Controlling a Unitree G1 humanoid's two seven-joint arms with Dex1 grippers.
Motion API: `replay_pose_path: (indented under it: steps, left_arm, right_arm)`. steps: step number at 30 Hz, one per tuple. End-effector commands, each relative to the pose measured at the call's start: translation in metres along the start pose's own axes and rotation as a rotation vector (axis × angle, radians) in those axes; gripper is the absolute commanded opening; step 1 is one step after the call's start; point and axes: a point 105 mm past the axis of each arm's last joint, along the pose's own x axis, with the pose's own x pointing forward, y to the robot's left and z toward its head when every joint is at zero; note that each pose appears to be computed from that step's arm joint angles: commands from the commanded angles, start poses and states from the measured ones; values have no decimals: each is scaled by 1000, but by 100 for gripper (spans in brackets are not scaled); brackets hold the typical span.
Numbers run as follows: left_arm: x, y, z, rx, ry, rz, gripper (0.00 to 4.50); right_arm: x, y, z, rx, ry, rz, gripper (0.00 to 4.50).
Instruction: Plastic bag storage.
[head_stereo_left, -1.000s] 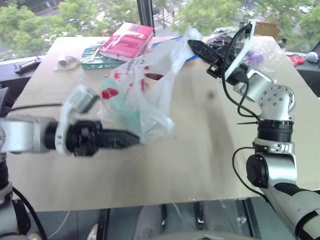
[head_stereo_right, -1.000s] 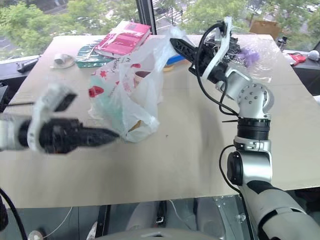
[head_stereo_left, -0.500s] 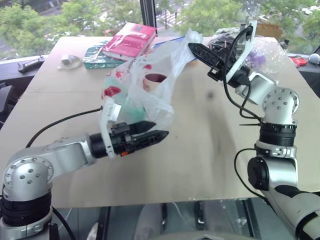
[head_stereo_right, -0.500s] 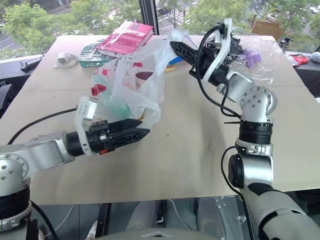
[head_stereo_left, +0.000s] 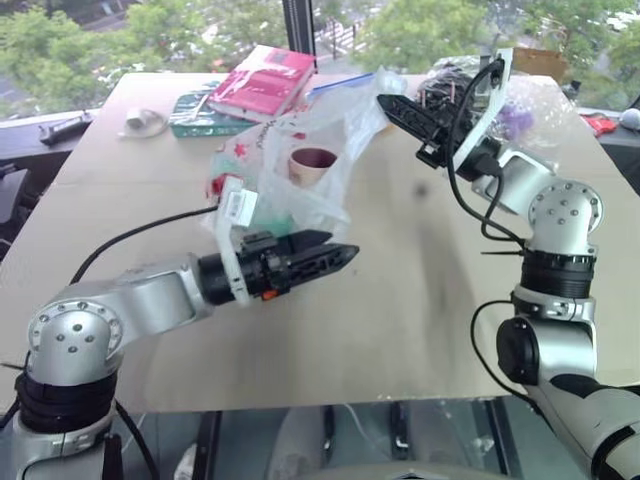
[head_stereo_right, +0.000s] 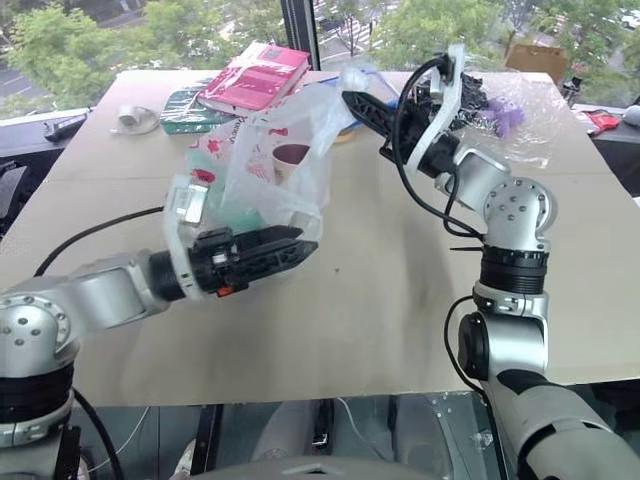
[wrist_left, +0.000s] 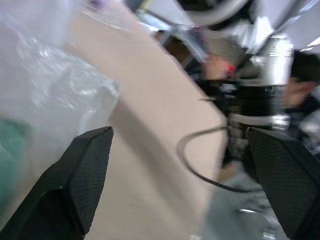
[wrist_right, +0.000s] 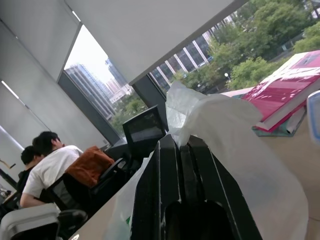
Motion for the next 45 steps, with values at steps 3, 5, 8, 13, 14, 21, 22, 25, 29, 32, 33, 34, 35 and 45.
replay_pose_path:
  steps: [3, 5, 8, 13, 14, 21, 22, 25, 29, 32, 33, 34, 35, 45]
  left_arm:
    - [12, 31, 5, 94, -74, 234, 449]
    - [16, 36, 3, 114, -73, 267, 449]
    - [25, 25, 0, 94, -94, 206, 449]
    - [33, 7, 23, -125, -255, -10, 449]
    - [29, 0, 32, -184, -290, -86, 449]
    - [-15, -4, 89, -352, -471, -289, 449]
    - [-20, -4, 96, -335, -488, -303, 449]
    - [-32, -3, 126, -289, -551, -300, 449]
    - [-39, 5, 197, -255, -604, -210, 449]
    - [-40, 16, 236, -199, -622, -86, 449]
    - [-43, 17, 248, -192, -642, -76, 449]
    - [-45, 15, 260, -176, -653, -77, 449]
    - [-43, 13, 266, -141, -647, -66, 449]
    - [-3, 11, 291, -24, -557, -53, 449]
  right_arm:
    - [-1, 14, 11, -32, -39, 47, 0]
    - [-1, 16, 12, -33, -41, 51, 0]
    - [-2, 16, 13, -37, -41, 49, 0]
    - [-3, 15, 14, -42, -41, 36, 0]
    - [-4, 14, 15, -44, -43, 32, 0]
    - [-8, 9, 27, -33, -86, 15, 0]
    - [-8, 8, 30, -33, -97, 12, 0]
    - [-10, 5, 44, -45, -139, -4, 0]
    - [-20, 16, 102, -107, -273, 0, 0]
    - [-26, 31, 138, -167, -339, 14, 0]
    - [-28, 37, 147, -189, -354, 20, 0]
    - [-31, 41, 157, -212, -370, 17, 0]
    - [-34, 43, 164, -230, -379, 7, 0]
    - [-68, 85, 195, -428, -395, -62, 0]
